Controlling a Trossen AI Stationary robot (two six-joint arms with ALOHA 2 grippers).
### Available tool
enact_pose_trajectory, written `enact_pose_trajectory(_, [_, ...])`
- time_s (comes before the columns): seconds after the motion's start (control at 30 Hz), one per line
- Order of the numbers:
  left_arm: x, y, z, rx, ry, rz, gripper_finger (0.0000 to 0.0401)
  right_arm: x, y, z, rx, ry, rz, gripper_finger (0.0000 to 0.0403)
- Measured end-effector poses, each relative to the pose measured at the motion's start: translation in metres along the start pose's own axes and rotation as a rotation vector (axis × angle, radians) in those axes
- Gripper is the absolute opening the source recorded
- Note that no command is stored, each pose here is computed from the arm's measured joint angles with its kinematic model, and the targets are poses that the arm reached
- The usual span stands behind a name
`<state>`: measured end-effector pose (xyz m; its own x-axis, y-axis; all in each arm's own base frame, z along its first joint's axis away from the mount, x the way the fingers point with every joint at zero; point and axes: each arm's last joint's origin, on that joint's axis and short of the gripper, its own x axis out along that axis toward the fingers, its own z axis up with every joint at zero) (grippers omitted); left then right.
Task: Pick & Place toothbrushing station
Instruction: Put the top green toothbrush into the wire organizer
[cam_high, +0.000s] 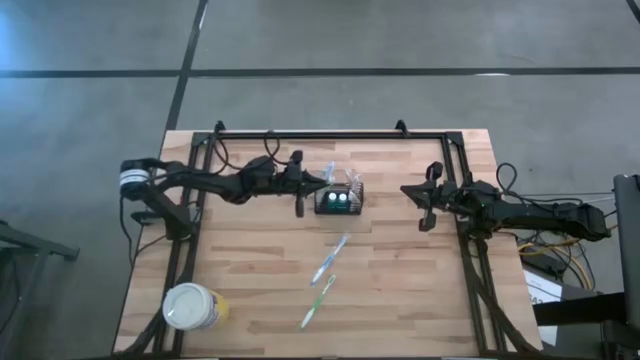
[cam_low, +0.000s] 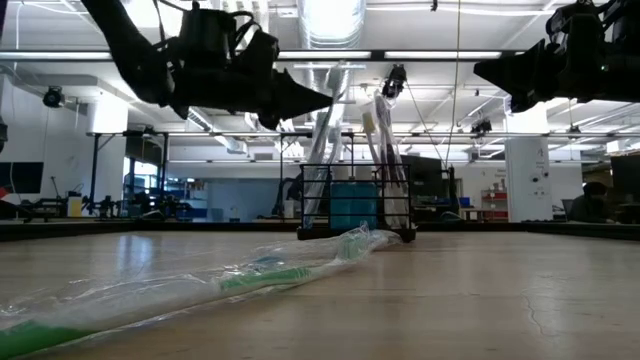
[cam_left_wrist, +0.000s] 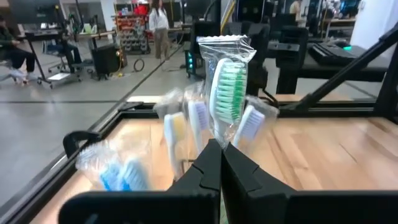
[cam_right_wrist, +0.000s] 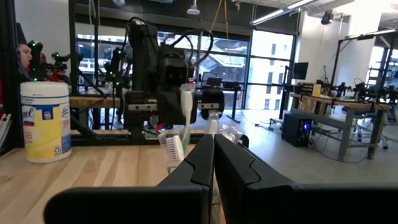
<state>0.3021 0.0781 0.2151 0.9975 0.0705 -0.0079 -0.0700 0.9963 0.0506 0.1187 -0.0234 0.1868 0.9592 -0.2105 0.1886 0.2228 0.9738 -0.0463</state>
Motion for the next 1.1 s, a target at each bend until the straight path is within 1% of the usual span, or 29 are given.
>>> enact_pose_trajectory(0.13, [-0.001, 0.0, -0.007, -0.002, -0.038, 0.002, 0.0, 0.0, 0.0, 0.0, 0.0, -0.001, 0.0, 0.0008])
enact_pose_trajectory(0.33, [0.006, 0.0, -0.022, -0.038, -0.032, 0.001, 0.0, 0.0, 0.0, 0.0, 0.0, -0.001, 0.0, 0.0008])
enact_pose_trajectory(0.53, [0.013, 0.0, -0.043, -0.076, -0.019, 0.001, 0.0, 0.0, 0.0, 0.0, 0.0, -0.001, 0.0, 0.0008])
enact_pose_trajectory(0.67, [0.016, 0.001, -0.053, -0.08, -0.031, 0.001, 0.0, 0.0, 0.0, 0.0, 0.0, -0.001, 0.0, 0.0008])
enact_pose_trajectory(0.83, [0.017, 0.001, -0.057, -0.081, -0.04, 0.002, 0.0, 0.0, 0.0, 0.0, 0.0, 0.0, 0.0, 0.0008])
enact_pose_trajectory(1.1, [0.014, 0.0, -0.047, -0.079, -0.05, 0.003, 0.0017, 0.0, 0.0, 0.0, 0.0, 0.002, 0.0, 0.0008])
